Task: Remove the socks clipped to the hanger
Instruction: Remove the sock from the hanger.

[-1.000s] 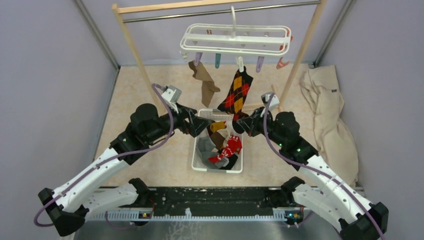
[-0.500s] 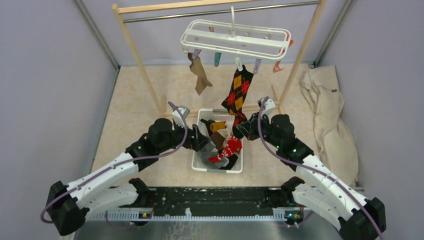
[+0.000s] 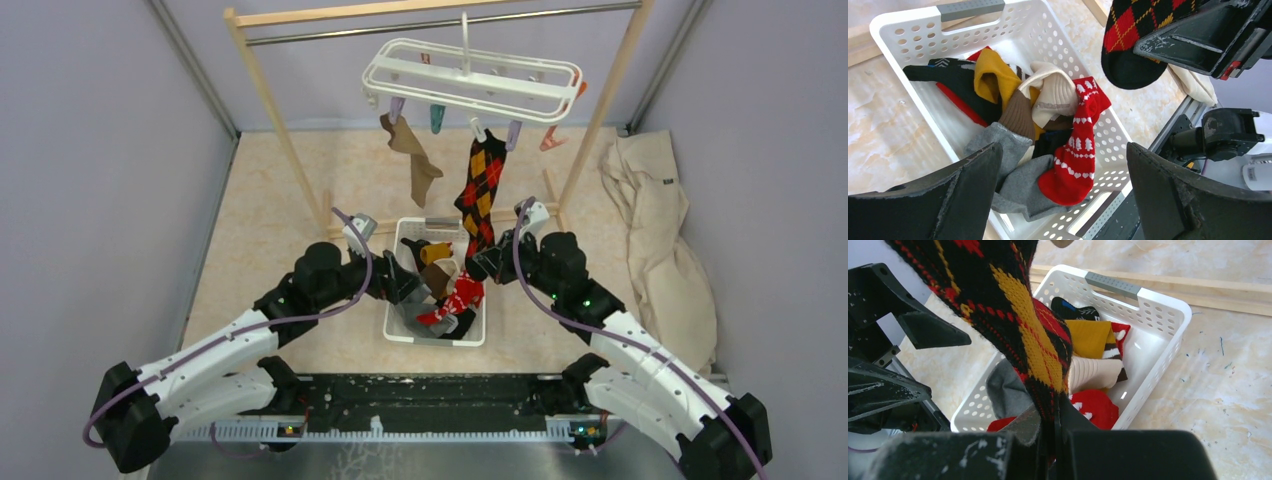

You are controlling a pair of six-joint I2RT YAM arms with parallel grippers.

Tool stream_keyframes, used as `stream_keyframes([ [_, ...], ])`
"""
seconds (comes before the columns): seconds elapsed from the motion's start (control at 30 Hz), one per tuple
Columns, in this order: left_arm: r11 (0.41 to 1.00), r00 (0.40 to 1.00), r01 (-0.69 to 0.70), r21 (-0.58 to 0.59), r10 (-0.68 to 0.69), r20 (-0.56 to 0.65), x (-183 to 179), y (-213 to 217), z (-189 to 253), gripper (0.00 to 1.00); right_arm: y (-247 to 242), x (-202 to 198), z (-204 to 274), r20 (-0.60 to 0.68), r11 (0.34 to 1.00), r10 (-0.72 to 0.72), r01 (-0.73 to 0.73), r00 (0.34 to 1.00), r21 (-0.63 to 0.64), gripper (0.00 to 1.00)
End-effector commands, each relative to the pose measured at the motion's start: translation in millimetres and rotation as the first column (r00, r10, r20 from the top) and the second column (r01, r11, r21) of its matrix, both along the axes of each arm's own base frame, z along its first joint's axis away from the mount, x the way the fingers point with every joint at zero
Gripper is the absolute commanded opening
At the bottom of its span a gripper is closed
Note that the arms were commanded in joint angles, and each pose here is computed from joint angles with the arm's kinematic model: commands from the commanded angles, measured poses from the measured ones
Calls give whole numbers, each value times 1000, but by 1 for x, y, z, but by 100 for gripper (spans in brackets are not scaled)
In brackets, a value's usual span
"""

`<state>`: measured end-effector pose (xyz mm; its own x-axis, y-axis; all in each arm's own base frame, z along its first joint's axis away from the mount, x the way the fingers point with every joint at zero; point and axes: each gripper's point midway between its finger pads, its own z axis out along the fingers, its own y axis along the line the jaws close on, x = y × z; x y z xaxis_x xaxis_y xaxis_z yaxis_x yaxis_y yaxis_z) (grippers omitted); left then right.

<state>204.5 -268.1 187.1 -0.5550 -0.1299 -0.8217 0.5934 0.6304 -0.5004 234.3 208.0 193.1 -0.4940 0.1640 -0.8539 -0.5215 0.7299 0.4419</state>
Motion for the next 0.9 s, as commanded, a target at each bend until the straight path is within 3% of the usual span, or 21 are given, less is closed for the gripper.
stream_keyframes([
  [0.0, 999, 1000, 15, -51, -14, 13, -1, -4, 9, 99, 5, 0, 20, 56, 999, 12, -15, 998, 52, 0],
  [0.37, 995, 999, 43, -89, -41, 24, -4, -9, 17, 99, 3, -3, 28, 67, 998, 10, -14, 998, 59, 0],
  [0.87, 987, 991, 82, -140, -66, 118, 3, -21, 70, 99, 1, -10, 62, 95, 997, 23, -31, 995, 78, 0],
])
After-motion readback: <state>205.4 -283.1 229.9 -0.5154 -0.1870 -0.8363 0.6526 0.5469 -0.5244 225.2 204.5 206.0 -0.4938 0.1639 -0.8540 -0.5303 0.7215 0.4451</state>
